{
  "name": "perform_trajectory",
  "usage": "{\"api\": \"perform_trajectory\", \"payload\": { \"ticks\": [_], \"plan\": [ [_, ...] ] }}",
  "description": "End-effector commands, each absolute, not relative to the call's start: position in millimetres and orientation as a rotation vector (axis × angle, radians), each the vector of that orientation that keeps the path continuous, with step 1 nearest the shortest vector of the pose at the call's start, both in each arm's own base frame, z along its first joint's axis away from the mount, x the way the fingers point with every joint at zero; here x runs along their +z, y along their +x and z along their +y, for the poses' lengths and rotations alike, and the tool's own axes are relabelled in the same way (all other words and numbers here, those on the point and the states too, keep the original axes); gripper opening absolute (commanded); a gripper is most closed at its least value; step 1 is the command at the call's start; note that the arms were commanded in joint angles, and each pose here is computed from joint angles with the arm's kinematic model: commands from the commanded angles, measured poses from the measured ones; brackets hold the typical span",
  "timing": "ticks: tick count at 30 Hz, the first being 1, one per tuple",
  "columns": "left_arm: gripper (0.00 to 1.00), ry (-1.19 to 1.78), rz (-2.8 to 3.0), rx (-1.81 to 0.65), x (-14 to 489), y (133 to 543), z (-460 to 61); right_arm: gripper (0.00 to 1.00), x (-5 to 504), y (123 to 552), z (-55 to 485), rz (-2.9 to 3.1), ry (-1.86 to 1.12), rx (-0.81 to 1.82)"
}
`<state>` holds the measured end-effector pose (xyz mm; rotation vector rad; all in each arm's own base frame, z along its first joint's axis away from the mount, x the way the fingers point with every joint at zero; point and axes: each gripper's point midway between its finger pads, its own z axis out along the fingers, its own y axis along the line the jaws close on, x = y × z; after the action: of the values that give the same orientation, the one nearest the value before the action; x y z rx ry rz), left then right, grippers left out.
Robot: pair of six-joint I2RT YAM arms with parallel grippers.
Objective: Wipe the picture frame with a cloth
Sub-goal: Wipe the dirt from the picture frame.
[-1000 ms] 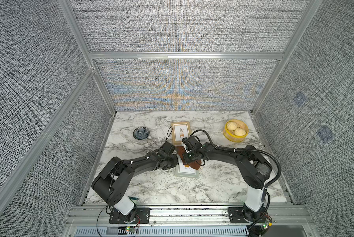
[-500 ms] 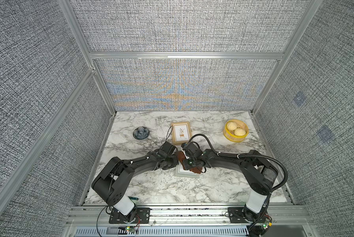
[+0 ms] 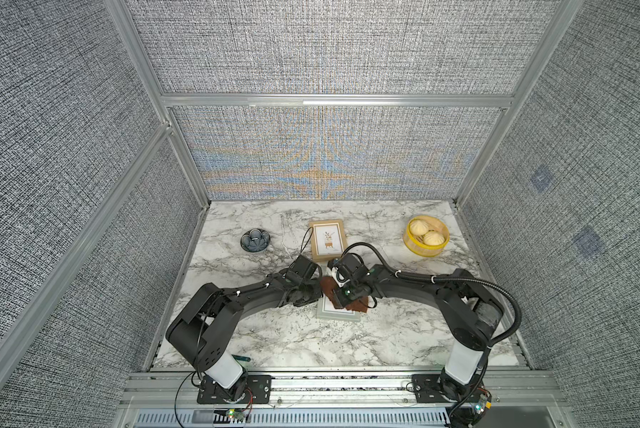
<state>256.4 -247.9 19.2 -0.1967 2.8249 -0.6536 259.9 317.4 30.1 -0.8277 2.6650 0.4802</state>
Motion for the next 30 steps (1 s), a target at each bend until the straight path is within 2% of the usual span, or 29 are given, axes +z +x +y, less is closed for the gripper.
{"api": "perform_trajectory", "payload": {
  "ticks": [1,5,10,15,20,24,30],
  "plan": [
    [0.0,-0.267,3.077,-0.301,-19.7,204.3,-195.2,0.0,10.3,212.0,295.3,2.816,-0.967,0.462],
    [0.0,-0.27,3.077,-0.293,-20.4,203.9,-194.0,0.0,4.7,206.9,251.3,2.866,-0.912,0.251],
    [0.0,-0.266,3.074,-0.293,-19.8,204.7,-194.0,0.0,9.2,241.4,216.6,2.834,-0.776,-0.075],
    [0.0,-0.263,3.075,-0.295,-19.9,204.9,-194.5,0.0,14.9,252.9,262.8,2.782,-0.77,0.091],
    [0.0,-0.261,3.078,-0.297,-20.7,205.1,-195.4,0.0,10.6,218.8,310.9,2.791,-0.913,0.371],
    [0.0,-0.262,3.077,-0.305,-20.6,204.9,-196.2,0.0,6.0,219.7,292.2,2.814,-0.838,0.373],
    [0.0,-0.26,3.072,-0.302,-19.3,205.2,-195.2,0.0,11.1,252.4,238.5,2.809,-0.623,0.281]
  ]
}}
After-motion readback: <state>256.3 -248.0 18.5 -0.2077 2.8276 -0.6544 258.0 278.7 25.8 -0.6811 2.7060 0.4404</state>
